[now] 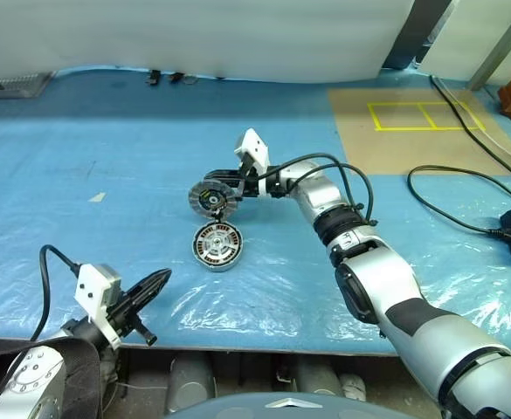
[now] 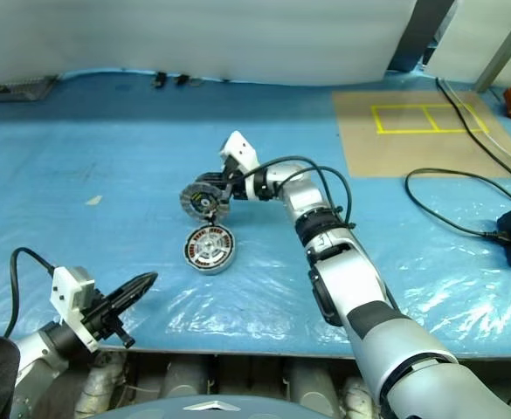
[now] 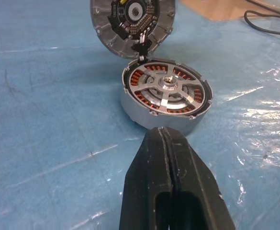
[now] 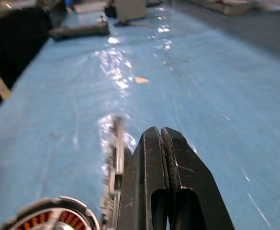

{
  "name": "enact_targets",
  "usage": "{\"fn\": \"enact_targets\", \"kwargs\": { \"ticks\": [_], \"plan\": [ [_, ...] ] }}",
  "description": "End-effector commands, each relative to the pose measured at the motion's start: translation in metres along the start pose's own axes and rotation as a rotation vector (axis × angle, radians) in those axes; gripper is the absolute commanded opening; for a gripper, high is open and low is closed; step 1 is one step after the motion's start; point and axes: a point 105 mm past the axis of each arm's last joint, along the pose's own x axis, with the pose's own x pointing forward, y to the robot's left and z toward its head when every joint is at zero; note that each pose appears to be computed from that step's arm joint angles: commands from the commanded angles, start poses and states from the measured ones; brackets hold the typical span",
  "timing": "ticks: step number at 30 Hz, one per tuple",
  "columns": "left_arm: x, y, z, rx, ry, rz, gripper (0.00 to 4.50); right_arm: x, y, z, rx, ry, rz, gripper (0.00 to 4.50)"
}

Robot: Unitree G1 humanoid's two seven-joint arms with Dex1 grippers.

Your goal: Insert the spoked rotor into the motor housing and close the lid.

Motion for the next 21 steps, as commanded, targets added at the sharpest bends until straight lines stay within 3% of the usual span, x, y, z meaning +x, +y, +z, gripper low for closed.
{"fn": "enact_targets", "kwargs": {
  "ticks": [1,6,21],
  "plan": [
    [-0.008,0.003,0.005,0.028,-0.022,0.015,0.02,-0.007,0.011,0.012,0.013,-0.034,0.139,0.0],
    [-0.006,0.003,0.002,0.034,-0.016,0.014,0.02,-0.021,0.033,-0.013,-0.044,0.106,0.301,0.0],
    [0.003,-0.004,0.003,0.045,0.002,-0.027,0.02,-0.018,0.054,-0.055,-0.105,0.226,0.287,0.0]
  ]
}}
